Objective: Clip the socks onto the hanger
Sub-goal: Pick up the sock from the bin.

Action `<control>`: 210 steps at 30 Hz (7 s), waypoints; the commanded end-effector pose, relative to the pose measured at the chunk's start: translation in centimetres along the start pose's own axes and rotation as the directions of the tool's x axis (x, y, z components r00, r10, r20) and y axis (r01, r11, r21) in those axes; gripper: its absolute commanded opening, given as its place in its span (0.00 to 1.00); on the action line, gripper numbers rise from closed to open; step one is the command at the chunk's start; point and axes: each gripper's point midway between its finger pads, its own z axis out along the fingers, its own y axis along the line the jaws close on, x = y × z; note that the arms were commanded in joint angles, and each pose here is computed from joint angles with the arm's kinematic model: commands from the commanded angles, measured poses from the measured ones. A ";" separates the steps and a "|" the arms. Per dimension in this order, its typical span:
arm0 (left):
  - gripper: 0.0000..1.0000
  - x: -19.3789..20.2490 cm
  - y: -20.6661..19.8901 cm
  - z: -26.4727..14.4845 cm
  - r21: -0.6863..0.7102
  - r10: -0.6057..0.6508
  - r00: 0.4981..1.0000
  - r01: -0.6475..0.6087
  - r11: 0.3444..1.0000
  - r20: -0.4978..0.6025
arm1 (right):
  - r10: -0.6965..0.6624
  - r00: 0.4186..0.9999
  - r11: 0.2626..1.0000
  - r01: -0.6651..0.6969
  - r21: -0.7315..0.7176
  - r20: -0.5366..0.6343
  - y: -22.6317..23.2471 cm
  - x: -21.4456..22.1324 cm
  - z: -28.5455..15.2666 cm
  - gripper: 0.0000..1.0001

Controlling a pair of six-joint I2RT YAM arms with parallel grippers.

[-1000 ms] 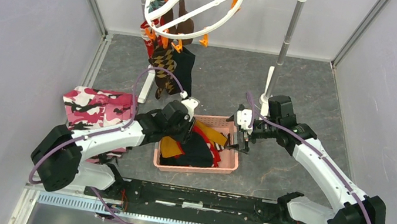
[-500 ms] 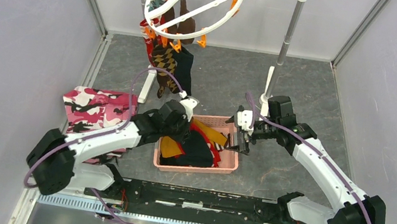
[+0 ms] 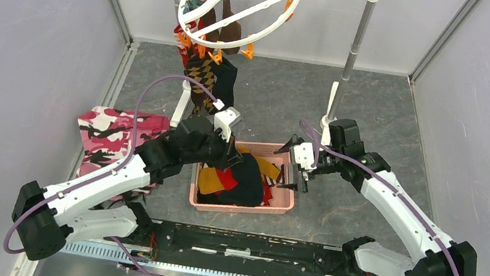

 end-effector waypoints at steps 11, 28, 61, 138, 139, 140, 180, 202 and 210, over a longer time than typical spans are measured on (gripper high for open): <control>0.02 -11.4 -5.7 -3.5 0.190 0.016 0.933 -0.091 0.978 0.360 | 0.312 0.949 0.949 -0.313 0.028 0.044 -0.7 0.9 4.9 0.88; 0.12 -12.5 -4.4 -4.7 0.127 0.000 0.875 -0.070 0.989 0.484 | 0.178 0.980 0.983 -0.174 -0.051 0.091 -0.4 -3.3 2.8 0.00; 0.83 1.1 -6.4 -0.5 0.441 0.071 0.873 -0.312 0.841 0.482 | 0.065 0.958 0.993 -0.035 -0.112 0.278 1.3 -7.3 -1.1 0.00; 0.02 -3.8 -6.5 -0.5 0.514 -0.895 0.439 0.787 0.342 -0.077 | -0.215 0.975 0.972 0.219 0.090 -0.044 -0.2 -2.6 1.4 0.70; 0.02 -3.9 -6.5 -0.6 0.517 -0.895 0.438 0.786 0.339 -0.080 | -0.217 0.975 0.971 0.222 0.094 -0.052 -0.3 -2.5 1.5 0.70; 0.02 -4.0 -6.6 -0.6 0.520 -0.896 0.437 0.785 0.335 -0.081 | -0.221 0.974 0.969 0.226 0.097 -0.057 -0.3 -2.4 1.6 0.70; 1.00 -0.6 -4.8 -5.8 0.313 0.071 0.735 -0.372 0.874 0.674 | 0.002 0.998 0.997 0.003 -0.073 0.065 0.8 -3.1 1.3 0.00; 0.79 -1.7 -7.4 -1.9 0.240 0.336 0.614 -0.666 0.706 0.715 | 0.011 0.996 0.994 -0.001 -0.110 0.090 1.6 -3.1 1.5 0.00; 0.53 -1.5 -7.9 -1.4 0.279 0.312 0.640 -0.651 0.706 0.702 | 0.008 0.996 0.994 0.002 -0.110 0.091 1.6 -3.2 1.5 0.01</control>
